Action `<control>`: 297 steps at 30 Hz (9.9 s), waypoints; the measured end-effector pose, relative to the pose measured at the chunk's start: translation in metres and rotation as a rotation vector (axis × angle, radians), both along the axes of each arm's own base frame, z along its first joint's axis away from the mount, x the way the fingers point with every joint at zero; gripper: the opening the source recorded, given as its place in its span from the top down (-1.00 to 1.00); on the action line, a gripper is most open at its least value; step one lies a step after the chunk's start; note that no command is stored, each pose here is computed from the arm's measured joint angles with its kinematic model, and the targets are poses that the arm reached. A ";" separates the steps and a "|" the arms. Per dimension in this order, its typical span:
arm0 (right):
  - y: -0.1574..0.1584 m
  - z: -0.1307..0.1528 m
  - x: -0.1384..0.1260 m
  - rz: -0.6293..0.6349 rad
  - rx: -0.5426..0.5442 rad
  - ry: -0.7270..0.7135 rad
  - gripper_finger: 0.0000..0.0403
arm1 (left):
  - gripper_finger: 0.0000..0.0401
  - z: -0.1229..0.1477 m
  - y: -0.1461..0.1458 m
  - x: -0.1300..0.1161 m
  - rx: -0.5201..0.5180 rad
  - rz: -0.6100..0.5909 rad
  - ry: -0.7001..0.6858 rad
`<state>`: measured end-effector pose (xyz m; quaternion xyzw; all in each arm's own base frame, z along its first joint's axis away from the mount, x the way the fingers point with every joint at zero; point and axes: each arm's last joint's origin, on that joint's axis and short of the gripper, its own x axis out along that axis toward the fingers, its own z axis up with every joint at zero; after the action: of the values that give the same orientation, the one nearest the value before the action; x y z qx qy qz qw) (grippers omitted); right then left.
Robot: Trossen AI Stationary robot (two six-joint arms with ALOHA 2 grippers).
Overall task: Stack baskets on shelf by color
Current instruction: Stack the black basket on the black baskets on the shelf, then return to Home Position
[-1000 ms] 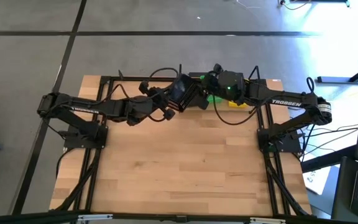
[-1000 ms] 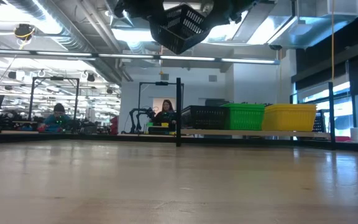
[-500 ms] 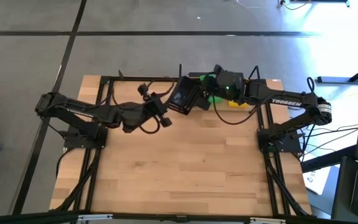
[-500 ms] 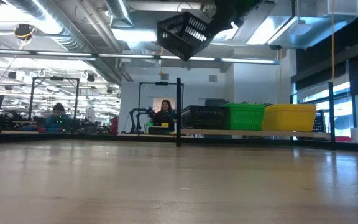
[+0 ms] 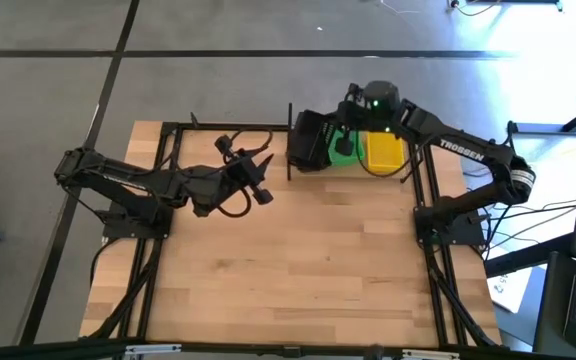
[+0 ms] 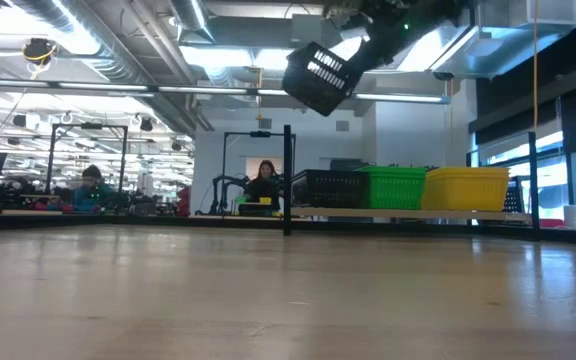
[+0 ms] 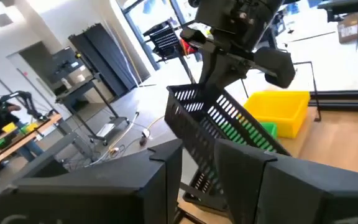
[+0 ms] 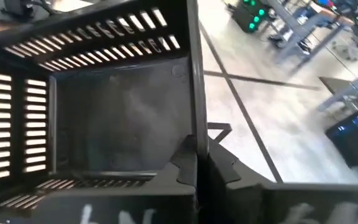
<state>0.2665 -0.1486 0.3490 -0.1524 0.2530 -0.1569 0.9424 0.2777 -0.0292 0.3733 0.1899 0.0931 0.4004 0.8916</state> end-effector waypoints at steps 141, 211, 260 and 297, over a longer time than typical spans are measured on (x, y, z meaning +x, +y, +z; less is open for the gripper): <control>0.133 -0.082 -0.214 0.082 0.408 -0.725 1.00 | 1.00 -0.066 0.039 -0.284 -0.580 -0.551 -0.304; 0.122 -0.179 -0.173 0.188 0.405 -0.611 1.00 | 1.00 -0.189 0.025 -0.182 -0.372 -0.828 -0.409; 0.122 -0.179 -0.173 0.188 0.405 -0.611 1.00 | 1.00 -0.189 0.025 -0.182 -0.371 -0.827 -0.408; 0.122 -0.179 -0.173 0.189 0.403 -0.611 1.00 | 1.00 -0.189 0.025 -0.182 -0.371 -0.827 -0.408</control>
<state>0.0936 -0.0264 0.1704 0.0670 -0.0289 -0.0548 0.9958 0.0956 -0.0038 0.1841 -0.0335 -0.0969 0.0189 0.9946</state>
